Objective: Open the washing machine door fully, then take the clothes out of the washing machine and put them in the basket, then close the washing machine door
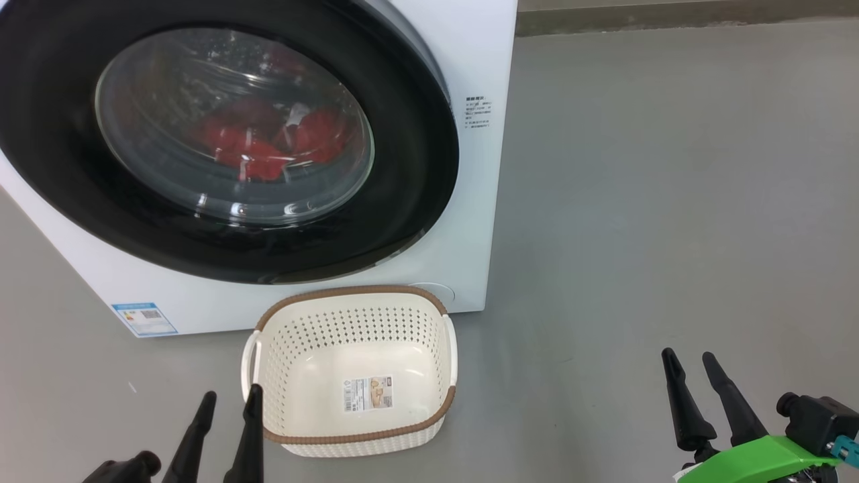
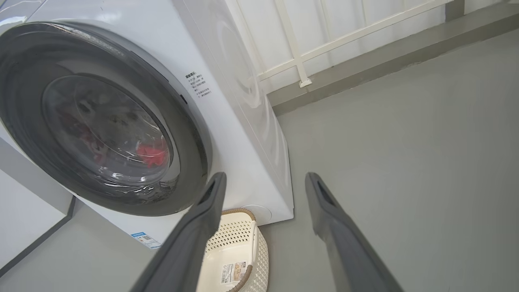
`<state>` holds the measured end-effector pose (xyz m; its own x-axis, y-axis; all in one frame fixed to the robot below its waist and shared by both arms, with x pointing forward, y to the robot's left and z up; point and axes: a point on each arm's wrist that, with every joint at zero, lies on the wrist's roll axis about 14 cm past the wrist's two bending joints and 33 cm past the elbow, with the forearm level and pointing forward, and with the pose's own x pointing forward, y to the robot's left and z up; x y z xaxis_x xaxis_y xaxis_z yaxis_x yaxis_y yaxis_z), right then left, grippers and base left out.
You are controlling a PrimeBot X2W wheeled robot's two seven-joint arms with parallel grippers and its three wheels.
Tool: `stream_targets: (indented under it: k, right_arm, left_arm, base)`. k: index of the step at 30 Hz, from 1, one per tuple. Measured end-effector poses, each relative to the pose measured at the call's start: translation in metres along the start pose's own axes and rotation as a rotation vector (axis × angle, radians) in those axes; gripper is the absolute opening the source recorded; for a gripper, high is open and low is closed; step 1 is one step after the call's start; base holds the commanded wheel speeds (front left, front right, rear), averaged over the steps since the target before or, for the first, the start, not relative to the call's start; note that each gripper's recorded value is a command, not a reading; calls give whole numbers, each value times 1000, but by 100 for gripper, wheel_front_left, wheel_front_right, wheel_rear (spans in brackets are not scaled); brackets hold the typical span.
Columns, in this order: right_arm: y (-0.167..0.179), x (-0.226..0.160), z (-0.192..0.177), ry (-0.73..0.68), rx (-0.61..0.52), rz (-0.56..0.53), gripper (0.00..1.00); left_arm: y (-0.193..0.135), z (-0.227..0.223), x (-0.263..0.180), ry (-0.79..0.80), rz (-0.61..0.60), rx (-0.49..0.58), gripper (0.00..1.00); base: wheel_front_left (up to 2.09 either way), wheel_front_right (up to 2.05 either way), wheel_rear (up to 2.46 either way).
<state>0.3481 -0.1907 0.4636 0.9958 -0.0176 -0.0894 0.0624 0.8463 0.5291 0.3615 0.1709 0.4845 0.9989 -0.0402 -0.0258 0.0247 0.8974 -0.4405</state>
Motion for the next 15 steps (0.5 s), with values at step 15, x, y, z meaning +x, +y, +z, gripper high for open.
stream_targets:
  k: [15]
  right_arm:
    - [1,-1,10,-45,-152,15,100]
  left_arm:
    - [-8,2,1,-20,-41,164,100]
  base:
    - [0,0,0]
